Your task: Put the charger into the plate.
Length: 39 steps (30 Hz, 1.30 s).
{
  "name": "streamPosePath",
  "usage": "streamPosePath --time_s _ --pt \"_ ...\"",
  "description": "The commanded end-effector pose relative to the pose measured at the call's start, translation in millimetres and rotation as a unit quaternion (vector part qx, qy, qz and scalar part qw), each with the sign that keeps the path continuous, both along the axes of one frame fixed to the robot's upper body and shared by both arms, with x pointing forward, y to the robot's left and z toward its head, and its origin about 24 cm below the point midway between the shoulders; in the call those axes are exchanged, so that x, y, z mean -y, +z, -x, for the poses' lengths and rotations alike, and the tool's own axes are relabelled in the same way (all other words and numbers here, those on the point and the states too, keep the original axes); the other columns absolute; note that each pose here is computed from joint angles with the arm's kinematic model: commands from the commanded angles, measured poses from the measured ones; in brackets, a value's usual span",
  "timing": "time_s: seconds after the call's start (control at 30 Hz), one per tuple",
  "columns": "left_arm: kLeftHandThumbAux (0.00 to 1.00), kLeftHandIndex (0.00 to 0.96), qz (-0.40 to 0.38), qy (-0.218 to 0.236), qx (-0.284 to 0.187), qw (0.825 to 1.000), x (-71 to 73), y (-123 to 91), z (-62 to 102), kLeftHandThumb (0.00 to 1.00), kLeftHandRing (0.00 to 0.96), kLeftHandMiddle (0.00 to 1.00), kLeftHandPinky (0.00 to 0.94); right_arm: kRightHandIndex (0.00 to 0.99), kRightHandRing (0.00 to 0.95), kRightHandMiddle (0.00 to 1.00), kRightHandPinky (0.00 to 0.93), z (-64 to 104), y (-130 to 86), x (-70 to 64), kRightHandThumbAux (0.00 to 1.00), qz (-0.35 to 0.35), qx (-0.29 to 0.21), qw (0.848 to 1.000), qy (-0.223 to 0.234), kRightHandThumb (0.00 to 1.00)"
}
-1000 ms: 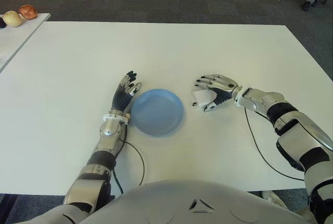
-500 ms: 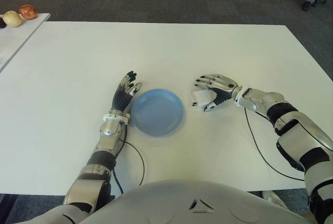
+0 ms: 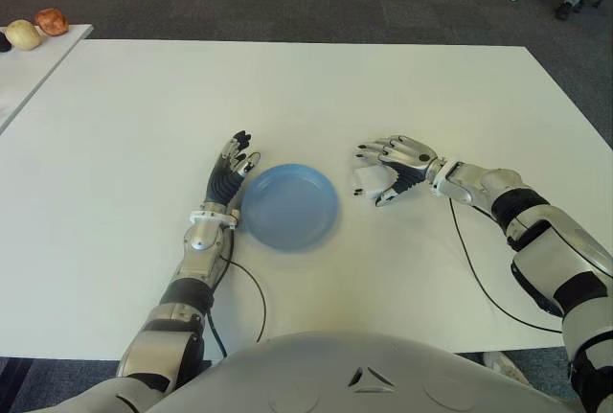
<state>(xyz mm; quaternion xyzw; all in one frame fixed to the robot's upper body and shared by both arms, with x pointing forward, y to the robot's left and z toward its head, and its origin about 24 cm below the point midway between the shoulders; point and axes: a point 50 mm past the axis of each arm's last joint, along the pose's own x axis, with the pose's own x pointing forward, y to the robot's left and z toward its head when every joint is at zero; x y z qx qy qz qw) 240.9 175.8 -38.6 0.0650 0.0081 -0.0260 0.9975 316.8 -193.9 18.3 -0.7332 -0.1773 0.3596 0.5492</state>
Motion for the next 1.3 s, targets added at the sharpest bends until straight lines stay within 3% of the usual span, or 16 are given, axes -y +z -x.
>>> streamPosePath --time_s 0.03,0.1,0.23,0.47,1.3 --pt "0.419 0.103 0.001 -0.002 -0.082 0.997 3.1 -33 33.3 0.0 0.106 0.128 0.107 0.269 0.43 0.415 0.497 16.1 -32 -2.7 0.479 0.046 -0.011 0.999 0.004 0.7" --pt "0.417 0.101 0.002 -0.002 -0.082 0.997 3.2 -32 33.2 0.0 0.105 0.128 0.108 0.339 0.49 0.452 0.547 15.0 -32 -2.8 0.548 0.046 -0.002 0.999 0.001 0.822" --pt "0.411 0.097 0.003 -0.002 -0.08 0.997 3.3 -31 32.9 0.0 0.104 0.125 0.111 0.39 0.611 0.51 0.681 14.0 -30 -2.9 0.648 0.036 0.022 0.999 0.0 0.84" --pt "0.436 0.099 -0.001 -0.003 -0.083 0.997 2.7 -31 33.2 0.0 0.108 0.128 0.119 0.405 0.774 0.537 0.812 13.5 -19 -6.8 0.673 0.025 0.051 0.998 0.023 0.85" --pt "0.455 0.099 0.006 0.001 -0.082 0.997 1.4 -31 33.2 0.0 0.131 0.148 0.138 0.404 0.811 0.543 0.82 12.8 -17 -0.7 0.678 0.046 0.092 0.995 0.011 0.844"
